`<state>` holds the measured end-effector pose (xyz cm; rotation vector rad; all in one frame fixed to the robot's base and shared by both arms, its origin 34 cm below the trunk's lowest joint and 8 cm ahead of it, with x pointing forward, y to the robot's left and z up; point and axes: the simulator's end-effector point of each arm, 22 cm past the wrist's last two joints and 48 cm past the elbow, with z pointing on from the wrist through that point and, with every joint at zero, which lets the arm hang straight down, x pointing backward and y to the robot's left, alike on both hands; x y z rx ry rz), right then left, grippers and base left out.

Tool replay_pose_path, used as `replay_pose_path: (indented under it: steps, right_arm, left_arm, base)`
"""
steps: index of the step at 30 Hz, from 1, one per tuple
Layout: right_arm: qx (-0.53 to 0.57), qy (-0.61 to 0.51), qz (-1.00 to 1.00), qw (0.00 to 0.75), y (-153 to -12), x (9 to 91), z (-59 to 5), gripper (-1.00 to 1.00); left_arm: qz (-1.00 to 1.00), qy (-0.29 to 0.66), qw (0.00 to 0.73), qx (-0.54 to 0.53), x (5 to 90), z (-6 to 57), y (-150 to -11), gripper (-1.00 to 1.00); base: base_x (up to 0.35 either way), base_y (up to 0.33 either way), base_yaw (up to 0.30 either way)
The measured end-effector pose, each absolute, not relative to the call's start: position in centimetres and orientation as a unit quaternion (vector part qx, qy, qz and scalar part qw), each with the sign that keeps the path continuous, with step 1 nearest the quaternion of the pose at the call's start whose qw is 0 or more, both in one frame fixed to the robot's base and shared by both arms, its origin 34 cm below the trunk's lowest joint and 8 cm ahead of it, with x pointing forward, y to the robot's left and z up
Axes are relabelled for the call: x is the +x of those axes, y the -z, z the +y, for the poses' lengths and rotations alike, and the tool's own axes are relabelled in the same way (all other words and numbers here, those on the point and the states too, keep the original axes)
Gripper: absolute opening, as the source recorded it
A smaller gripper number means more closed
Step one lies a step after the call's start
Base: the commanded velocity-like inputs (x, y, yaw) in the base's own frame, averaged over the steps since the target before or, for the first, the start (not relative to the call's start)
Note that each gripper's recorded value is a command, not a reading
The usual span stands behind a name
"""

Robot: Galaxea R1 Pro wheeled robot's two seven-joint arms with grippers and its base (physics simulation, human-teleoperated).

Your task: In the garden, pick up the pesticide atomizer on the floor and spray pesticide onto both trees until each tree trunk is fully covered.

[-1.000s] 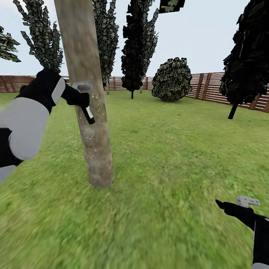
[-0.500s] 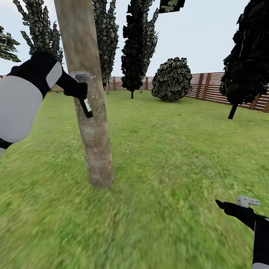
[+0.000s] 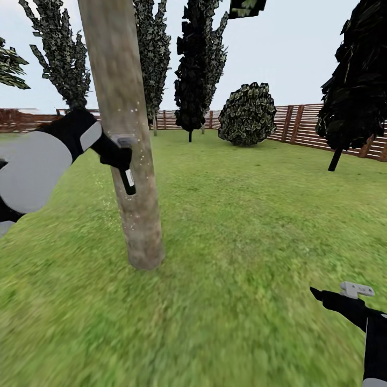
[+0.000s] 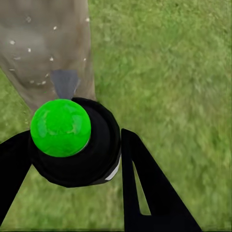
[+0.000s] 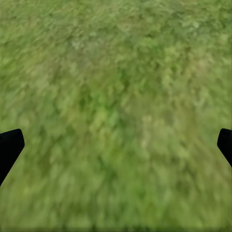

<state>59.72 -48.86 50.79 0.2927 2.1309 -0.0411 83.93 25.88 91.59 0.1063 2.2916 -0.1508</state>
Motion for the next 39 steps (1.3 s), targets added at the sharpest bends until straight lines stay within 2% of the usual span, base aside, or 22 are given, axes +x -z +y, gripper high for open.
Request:
replay_pose_path:
  steps: [12,39]
  right_arm:
    - [0.12,0.017,0.872,0.475,-50.8,59.7,-48.9,1.0]
    - [0.119,0.017,0.872,0.475,-50.8,59.7,-48.8,1.0]
  left_arm:
    - [0.938,0.061,0.339,0.041,83.1,26.2,-77.9,-1.0]
    - [0.956,0.063,0.281,0.056,77.9,25.9,-56.1,-1.0]
  base:
    - [0.0,0.0,0.0]
    - [0.0,0.0,0.006]
